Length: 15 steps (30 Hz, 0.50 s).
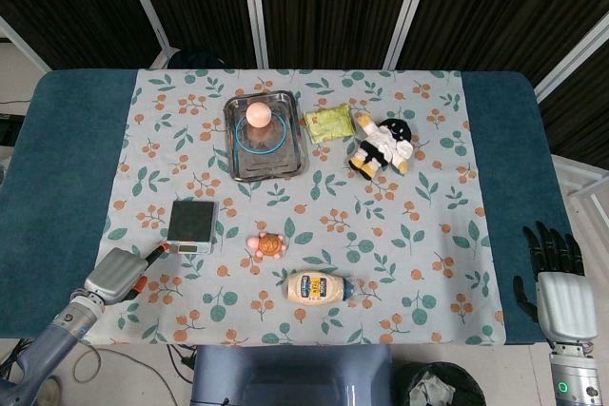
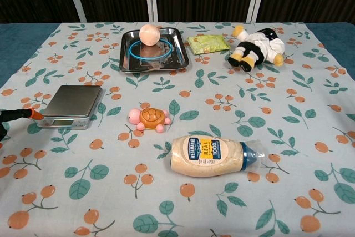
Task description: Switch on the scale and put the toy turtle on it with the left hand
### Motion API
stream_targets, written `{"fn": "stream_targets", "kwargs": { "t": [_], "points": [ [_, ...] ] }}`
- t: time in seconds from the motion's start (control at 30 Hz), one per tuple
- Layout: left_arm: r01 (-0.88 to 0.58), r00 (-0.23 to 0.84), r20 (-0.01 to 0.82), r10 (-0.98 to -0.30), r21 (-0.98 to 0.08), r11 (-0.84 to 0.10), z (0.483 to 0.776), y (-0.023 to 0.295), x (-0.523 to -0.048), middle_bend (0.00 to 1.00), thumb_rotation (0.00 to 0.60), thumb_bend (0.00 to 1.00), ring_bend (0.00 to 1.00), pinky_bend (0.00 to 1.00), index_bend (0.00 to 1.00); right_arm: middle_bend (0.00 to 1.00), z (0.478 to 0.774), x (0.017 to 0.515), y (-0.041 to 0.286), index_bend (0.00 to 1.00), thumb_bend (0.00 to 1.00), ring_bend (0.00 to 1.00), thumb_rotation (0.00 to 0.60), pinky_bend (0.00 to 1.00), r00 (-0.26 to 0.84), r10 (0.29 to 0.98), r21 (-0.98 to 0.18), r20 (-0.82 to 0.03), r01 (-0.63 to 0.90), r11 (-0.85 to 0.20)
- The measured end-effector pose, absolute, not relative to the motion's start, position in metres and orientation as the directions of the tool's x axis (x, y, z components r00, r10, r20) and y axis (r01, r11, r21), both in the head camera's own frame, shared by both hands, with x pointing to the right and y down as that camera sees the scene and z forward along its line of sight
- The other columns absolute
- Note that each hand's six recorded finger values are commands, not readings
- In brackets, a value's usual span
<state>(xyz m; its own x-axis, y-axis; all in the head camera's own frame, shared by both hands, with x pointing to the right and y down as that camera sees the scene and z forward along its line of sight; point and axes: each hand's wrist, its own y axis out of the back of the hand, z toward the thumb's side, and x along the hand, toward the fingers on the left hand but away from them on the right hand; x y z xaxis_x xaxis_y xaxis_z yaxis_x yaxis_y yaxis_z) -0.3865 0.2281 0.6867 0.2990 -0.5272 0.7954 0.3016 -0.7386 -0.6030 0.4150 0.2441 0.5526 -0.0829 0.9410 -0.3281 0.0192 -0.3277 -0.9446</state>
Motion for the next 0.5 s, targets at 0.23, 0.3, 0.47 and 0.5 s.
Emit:
{"fn": "stream_targets", "kwargs": {
  "t": [0.23,0.3,0.47,0.5],
  "points": [
    [0.304,0.295,0.798,-0.525,-0.600,-0.740,0.6890,0.2285,-0.3854,0.68,0.600,0.54,0.71,0.71,0.10,0.00,0.5523,0.4157,0.2436,0.00,0.53,0.01,0.600,0.00,-0.085,0.941,-0.945,-0.327,0.019,-0.327],
    [0.305,0.294,0.797,-0.528,-0.602,-0.738,0.6887,0.2283,-0.3855,0.68,0.600,0.54,0.71,0.71,0.10,0.00,0.5524,0.4157,0.2435,0.00,0.53,0.01,0.600,0.00,-0.085,0.941,-0.945,-0.327,0.019,-0.327],
    [0.308,0.297,0.794,-0.531,-0.606,-0.734,0.6879,0.2285,-0.3847,0.68,0.600,0.54,0.71,0.71,0.10,0.00,0.5525,0.4154,0.2436,0.00,0.53,0.01,0.600,0.00,-0.084,0.941,-0.945,-0.328,0.019,-0.328],
    [0.308,0.297,0.794,-0.530,-0.605,-0.734,0.6881,0.2287,-0.3846,0.68,0.600,0.54,0.71,0.71,0.10,0.00,0.5524,0.4154,0.2435,0.00,0.53,0.01,0.600,0.00,-0.084,0.941,-0.945,-0.328,0.019,-0.327]
  ]
}}
